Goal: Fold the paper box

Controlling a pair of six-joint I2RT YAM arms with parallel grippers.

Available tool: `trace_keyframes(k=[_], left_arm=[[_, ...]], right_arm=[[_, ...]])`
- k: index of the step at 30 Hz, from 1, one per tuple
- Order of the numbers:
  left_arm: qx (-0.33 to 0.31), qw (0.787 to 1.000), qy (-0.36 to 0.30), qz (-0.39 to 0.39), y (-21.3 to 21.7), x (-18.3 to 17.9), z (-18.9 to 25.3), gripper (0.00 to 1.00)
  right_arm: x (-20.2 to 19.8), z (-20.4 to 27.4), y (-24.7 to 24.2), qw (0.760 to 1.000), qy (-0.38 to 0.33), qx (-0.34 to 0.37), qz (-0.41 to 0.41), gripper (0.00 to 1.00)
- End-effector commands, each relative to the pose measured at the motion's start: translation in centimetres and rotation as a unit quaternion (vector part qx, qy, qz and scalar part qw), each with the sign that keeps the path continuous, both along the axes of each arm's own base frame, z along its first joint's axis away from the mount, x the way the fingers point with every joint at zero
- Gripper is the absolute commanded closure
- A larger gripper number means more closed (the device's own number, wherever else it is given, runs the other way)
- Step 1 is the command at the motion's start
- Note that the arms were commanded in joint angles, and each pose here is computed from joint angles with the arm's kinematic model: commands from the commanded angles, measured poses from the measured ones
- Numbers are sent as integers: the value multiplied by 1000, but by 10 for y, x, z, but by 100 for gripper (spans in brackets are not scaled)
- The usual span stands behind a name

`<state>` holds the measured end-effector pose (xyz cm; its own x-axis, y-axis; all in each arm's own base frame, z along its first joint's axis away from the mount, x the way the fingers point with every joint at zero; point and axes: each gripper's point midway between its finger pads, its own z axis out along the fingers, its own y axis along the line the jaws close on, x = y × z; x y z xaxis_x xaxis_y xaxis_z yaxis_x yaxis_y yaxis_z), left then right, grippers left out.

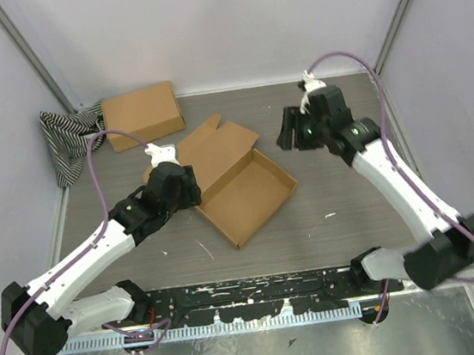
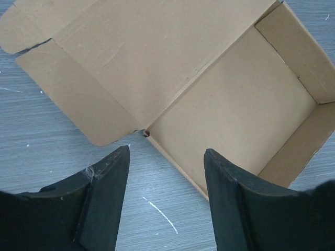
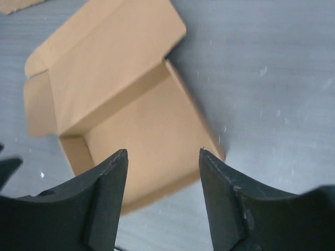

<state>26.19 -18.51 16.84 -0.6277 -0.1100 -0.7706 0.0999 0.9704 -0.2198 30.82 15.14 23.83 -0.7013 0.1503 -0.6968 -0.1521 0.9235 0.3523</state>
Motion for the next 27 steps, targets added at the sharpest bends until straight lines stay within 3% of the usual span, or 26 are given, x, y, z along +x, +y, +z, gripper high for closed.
trace_keyframes(k=[1,4,12,19,27], left_arm=[[7,1000,0,17,13,-5,0,34],[14,1000,3,19,18,-9,0,34],[19,999,24,35,26,-18,-15,33],[49,996,53,43,35,-23,-40,33],[51,996,56,48,36,-24,-48,32]], right_arm=[[77,-33,12,994,5,-96,46,48],[115,-85,23,989,49,-128,59,59],[116,-128,41,984,84,-127,92,60],[101,-134,22,979,86,-176,54,58],[85,-111,43,985,50,-140,88,54]])
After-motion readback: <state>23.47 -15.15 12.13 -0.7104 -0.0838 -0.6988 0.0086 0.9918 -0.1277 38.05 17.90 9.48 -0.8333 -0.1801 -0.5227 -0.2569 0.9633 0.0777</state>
